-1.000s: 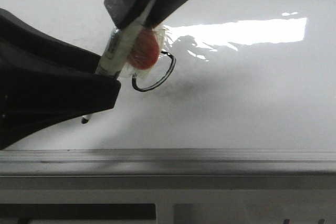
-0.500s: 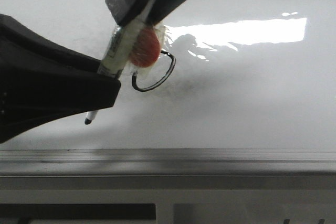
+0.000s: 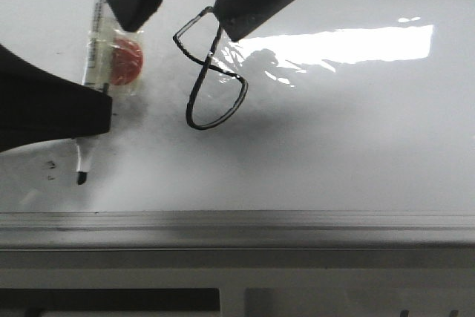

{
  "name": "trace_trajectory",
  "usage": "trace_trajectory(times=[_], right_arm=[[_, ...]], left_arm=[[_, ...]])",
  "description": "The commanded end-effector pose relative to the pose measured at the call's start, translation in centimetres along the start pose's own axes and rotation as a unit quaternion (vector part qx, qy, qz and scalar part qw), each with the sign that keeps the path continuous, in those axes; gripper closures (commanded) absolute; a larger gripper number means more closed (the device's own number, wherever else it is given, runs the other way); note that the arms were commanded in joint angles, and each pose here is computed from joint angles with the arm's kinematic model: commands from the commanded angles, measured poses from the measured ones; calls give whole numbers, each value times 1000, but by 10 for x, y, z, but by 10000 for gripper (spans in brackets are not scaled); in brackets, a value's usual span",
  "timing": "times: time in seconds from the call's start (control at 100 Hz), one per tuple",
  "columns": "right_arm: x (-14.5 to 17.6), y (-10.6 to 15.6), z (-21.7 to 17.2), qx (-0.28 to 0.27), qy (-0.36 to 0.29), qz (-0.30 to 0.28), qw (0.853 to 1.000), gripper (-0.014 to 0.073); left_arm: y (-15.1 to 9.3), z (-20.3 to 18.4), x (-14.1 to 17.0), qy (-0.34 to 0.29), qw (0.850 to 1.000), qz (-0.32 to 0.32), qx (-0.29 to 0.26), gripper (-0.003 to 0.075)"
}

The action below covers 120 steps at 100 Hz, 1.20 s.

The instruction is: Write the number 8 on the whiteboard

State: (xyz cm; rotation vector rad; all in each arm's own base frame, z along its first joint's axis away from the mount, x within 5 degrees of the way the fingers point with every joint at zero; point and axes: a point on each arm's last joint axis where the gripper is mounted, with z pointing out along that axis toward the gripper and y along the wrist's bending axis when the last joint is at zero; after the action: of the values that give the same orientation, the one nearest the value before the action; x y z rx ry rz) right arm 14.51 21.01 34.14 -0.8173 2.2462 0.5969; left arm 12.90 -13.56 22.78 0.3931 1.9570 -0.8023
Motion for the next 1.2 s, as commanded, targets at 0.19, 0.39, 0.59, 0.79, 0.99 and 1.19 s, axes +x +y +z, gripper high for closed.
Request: trace_trajectory(times=[0.19,0.39,0.59,0.79,0.99,1.19], right_arm=[[-12,3,-12,-12,-46,0,999,210],[-12,3,-12,-12,-46,0,999,210],[-12,3,-12,-13,-46,0,999,210],[-12,3,-12,-13,-46,0,999,210],[-13,1,-16,-4,-55,-13,998,298],[-11,-5,-43,17,-101,-50,994,657]], left_arm=[[2,-4,-17,-42,995,-93,-15,741],[2,-4,-17,-42,995,-93,-15,740],[2,-4,-17,-43,995,-93,-15,603],[2,-4,-18,-49,994,-92,-13,335],[0,-8,-24,-76,993,-92,-2,322],[-8,-31,-37,-125,990,-53,32,399]])
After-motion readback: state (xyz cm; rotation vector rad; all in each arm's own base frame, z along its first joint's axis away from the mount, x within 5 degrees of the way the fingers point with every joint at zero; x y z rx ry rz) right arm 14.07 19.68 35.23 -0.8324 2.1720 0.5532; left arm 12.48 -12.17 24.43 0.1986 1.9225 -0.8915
